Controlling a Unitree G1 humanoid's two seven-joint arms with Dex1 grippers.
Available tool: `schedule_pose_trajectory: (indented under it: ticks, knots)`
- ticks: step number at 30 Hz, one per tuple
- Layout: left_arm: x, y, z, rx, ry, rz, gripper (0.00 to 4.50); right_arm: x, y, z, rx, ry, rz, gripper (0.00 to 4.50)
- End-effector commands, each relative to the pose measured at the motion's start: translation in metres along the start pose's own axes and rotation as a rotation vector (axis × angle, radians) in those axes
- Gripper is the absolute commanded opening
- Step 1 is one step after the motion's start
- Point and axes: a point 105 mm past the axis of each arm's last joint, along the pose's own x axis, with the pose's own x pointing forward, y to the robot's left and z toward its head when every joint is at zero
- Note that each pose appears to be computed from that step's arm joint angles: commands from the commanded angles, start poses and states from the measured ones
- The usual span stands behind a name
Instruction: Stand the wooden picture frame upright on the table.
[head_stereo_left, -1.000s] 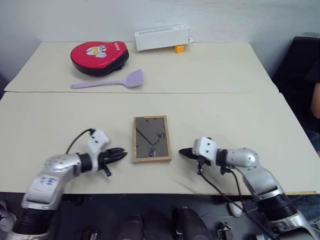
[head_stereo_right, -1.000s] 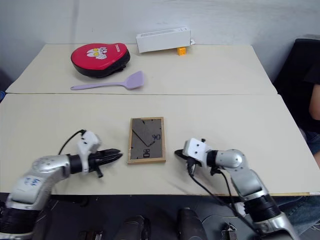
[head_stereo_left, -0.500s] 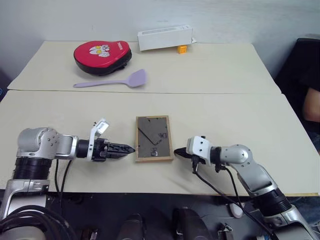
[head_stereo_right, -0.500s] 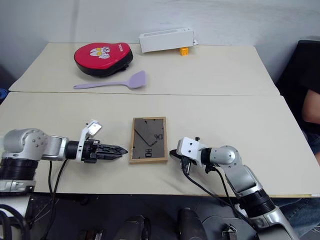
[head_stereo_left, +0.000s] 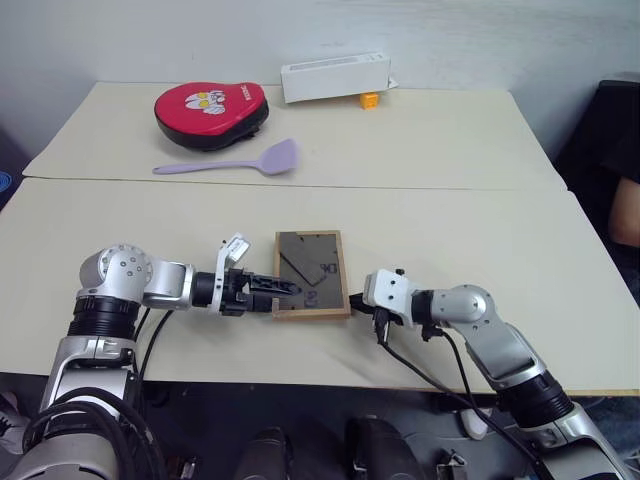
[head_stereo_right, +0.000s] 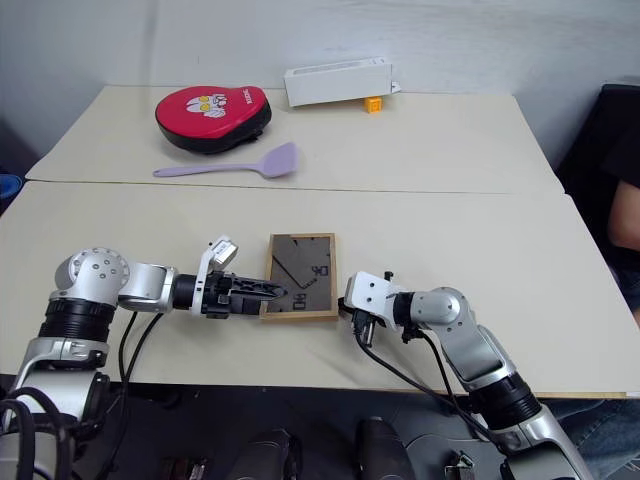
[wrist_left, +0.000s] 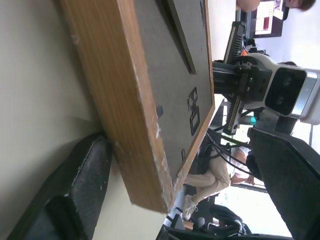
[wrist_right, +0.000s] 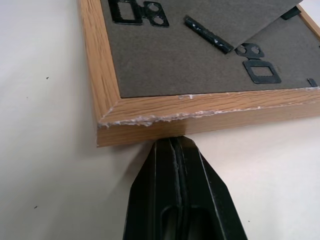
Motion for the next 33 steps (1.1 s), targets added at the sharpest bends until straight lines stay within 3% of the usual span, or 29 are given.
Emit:
schedule_pose_trajectory:
  ticks: [1,6,10,13,16,19,22,25,27,30,33]
  knots:
    - [0.014,0.008,-0.006,-0.055,0.024,0.015,3.84,0.006,0.008,0.012,-0.029,-0.029,0.038,0.0]
    - [0.02,0.008,-0.01,-0.075,0.012,0.002,2.25,0.005,0.008,0.01,-0.025,-0.022,0.033,0.0]
    - [0.014,0.008,-0.007,-0.052,-0.033,0.006,1.34,-0.004,0.008,0.007,-0.008,-0.026,0.019,0.0]
    - [0.002,-0.001,-0.001,0.041,-0.104,-0.008,1.26,-0.024,0.007,0.003,0.031,-0.043,-0.012,0.0]
    - [-0.016,-0.014,0.017,0.256,-0.271,-0.04,1.26,-0.057,0.003,-0.007,0.102,-0.078,-0.073,0.0]
    - [-0.03,-0.021,0.023,0.624,-0.356,-0.028,1.26,-0.088,-0.002,0.004,0.234,-0.211,-0.11,0.59]
    - [-0.028,-0.023,0.02,0.858,-0.348,-0.017,1.26,-0.099,-0.012,0.024,0.288,-0.312,-0.125,1.59]
    - [-0.019,-0.028,0.022,0.936,-0.372,-0.03,1.26,-0.098,-0.016,0.052,0.352,-0.423,-0.075,2.65]
    - [-0.009,-0.029,0.013,1.014,-0.315,-0.035,1.26,-0.092,-0.019,0.071,0.363,-0.481,-0.045,3.35]
    - [0.003,-0.033,0.007,1.053,-0.299,-0.059,1.26,-0.077,-0.022,0.091,0.348,-0.509,-0.005,4.33]
    - [0.009,-0.038,0.009,1.027,-0.331,-0.087,1.26,-0.055,-0.029,0.101,0.336,-0.503,0.005,4.42]
